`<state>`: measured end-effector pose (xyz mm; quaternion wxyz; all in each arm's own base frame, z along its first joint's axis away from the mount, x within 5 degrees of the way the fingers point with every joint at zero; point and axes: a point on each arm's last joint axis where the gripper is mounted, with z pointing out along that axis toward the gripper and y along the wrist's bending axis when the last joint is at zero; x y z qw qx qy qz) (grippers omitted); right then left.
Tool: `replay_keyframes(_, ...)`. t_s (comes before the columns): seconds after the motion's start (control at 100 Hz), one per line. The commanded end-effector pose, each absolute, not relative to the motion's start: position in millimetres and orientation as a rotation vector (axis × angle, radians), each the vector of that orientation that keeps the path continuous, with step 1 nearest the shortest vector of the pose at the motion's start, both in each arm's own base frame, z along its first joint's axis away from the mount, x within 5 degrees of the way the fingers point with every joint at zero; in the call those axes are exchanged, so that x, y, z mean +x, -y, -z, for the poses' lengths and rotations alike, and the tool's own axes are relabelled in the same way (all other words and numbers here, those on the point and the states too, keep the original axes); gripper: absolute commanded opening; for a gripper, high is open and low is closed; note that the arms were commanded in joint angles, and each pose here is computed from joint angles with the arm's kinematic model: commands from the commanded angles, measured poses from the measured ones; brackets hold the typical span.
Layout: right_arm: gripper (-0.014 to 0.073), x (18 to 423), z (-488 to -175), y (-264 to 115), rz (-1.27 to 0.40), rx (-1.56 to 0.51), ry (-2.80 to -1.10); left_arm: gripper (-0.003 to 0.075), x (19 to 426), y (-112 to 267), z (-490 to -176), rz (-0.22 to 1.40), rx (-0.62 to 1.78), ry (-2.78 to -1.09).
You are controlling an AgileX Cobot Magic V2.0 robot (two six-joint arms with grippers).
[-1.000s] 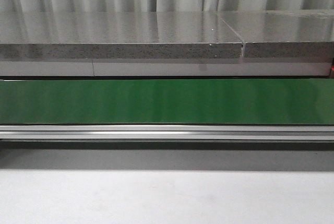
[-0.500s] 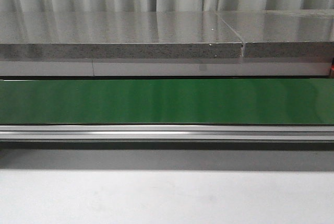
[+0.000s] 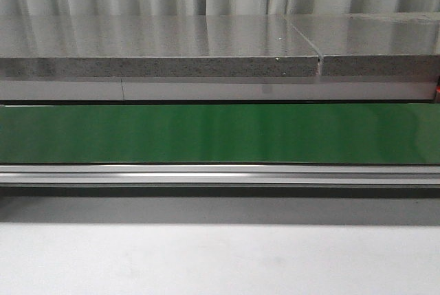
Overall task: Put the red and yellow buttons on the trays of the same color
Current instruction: 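Lift the right gripper out of the tray back above the belt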
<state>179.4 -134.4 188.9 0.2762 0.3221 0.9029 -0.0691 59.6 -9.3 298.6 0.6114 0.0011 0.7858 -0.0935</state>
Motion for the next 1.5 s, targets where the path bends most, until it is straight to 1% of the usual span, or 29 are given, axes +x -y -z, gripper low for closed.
replay_keyframes(0.0, 0.041, 184, -201, 140, 0.222, 0.848, -2.349, -0.0019, 60, 10, -313, 0.228, 0.007, -1.724)
replay_keyframes(0.09, 0.0448, 183, -200, 140, 0.219, 0.85, -2.357, -0.0019, 60, 10, -313, 0.228, 0.007, -1.724)
replay_keyframes(0.28, 0.0481, 183, -201, 139, 0.217, 0.85, -2.359, -0.0019, 60, 10, -313, 0.228, 0.007, -1.724)
replay_keyframes(0.54, 0.0482, 183, -206, 139, 0.219, 0.839, -2.366, -0.0019, 60, 10, -313, 0.228, 0.007, -1.724)
replay_keyframes(0.69, 0.0482, 182, -229, 139, 0.249, 0.797, -2.331, -0.0019, 60, 10, -313, 0.228, 0.007, -1.724)
replay_keyframes(0.87, 0.0482, 173, -262, 130, 0.282, 0.748, -2.241, -0.0019, 60, 10, -313, 0.228, 0.007, -1.724)
replay_keyframes(0.96, 0.0482, 171, -279, 118, 0.283, 0.681, -2.187, -0.0019, 60, 10, -313, 0.228, 0.007, -1.724)
replay_keyframes(1.19, 0.0482, 170, -320, 73, 0.244, 0.386, -2.052, -0.0019, 60, 10, -313, 0.228, 0.007, -1.724)
replay_keyframes(1.3, 0.0481, 163, -332, 55, 0.216, 0.274, -2.003, -0.0019, 60, 10, -313, 0.228, 0.007, -1.724)
replay_keyframes(1.49, 0.0477, 144, -345, 31, 0.163, 0.137, -1.944, -0.0019, 60, 10, -313, 0.228, 0.007, -1.724)
